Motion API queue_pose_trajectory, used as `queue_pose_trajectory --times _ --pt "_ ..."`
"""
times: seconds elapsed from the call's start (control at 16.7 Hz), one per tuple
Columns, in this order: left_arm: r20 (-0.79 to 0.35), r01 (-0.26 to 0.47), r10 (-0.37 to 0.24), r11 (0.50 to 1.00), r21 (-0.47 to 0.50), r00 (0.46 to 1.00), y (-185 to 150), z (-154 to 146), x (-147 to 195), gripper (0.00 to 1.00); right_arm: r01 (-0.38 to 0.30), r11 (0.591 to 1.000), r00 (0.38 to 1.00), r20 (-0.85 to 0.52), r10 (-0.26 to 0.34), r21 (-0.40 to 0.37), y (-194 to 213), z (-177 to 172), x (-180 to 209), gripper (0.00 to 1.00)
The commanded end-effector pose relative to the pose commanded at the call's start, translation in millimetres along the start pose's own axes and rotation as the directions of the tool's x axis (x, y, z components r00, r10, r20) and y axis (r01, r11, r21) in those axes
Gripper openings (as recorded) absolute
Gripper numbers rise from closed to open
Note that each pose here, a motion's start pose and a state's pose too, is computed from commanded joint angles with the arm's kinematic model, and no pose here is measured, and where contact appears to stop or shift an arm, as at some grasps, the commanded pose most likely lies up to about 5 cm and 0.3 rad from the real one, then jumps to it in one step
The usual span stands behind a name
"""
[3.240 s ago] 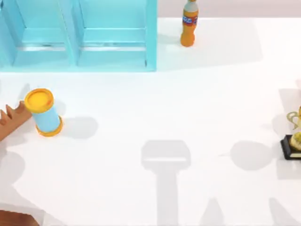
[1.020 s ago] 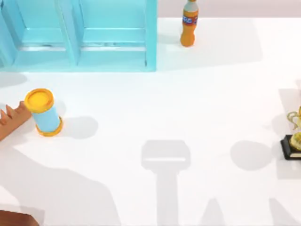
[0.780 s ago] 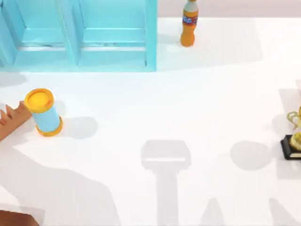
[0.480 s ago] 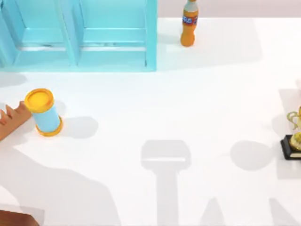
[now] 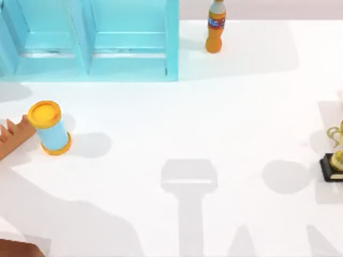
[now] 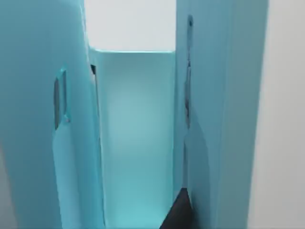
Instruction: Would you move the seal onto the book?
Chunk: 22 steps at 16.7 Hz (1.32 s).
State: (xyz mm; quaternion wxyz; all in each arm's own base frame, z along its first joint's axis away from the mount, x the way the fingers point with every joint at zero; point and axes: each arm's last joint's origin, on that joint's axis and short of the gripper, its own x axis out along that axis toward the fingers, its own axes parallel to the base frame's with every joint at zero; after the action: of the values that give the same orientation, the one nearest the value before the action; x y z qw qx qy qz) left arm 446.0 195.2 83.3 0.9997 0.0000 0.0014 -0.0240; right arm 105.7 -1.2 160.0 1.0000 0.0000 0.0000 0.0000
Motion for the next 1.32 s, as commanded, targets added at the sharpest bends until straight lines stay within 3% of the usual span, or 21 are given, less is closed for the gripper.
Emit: queue_pose_trajectory --times 0.24,0.6,0.9,1.32 --pt "0.001 0.006 -0.006 1.0 -0.006 1.0 10.3 61.0 -36.1 0.0 0.0 1.0 1.0 0.0 0.0 0.0 0.0 0.0 0.0 1.0" --pt "0.032 0.001 -0.002 1.0 0.018 0.999 3.6 162.2 -132.8 0.0 0.0 1.0 1.0 0.0 0.0 0.0 0.0 0.0 0.0 1.0" --pt "0.01 -0.002 0.002 1.0 0.009 1.0 -10.0 181.3 -186.6 0.0 0.0 1.0 1.0 0.0 0.0 0.0 0.0 0.0 0.0 1.0" --pt "0.008 0.002 -0.002 1.0 0.0 1.0 -13.5 181.9 -186.7 0.0 0.0 1.0 1.0 0.0 0.0 0.0 0.0 0.0 0.0 1.0"
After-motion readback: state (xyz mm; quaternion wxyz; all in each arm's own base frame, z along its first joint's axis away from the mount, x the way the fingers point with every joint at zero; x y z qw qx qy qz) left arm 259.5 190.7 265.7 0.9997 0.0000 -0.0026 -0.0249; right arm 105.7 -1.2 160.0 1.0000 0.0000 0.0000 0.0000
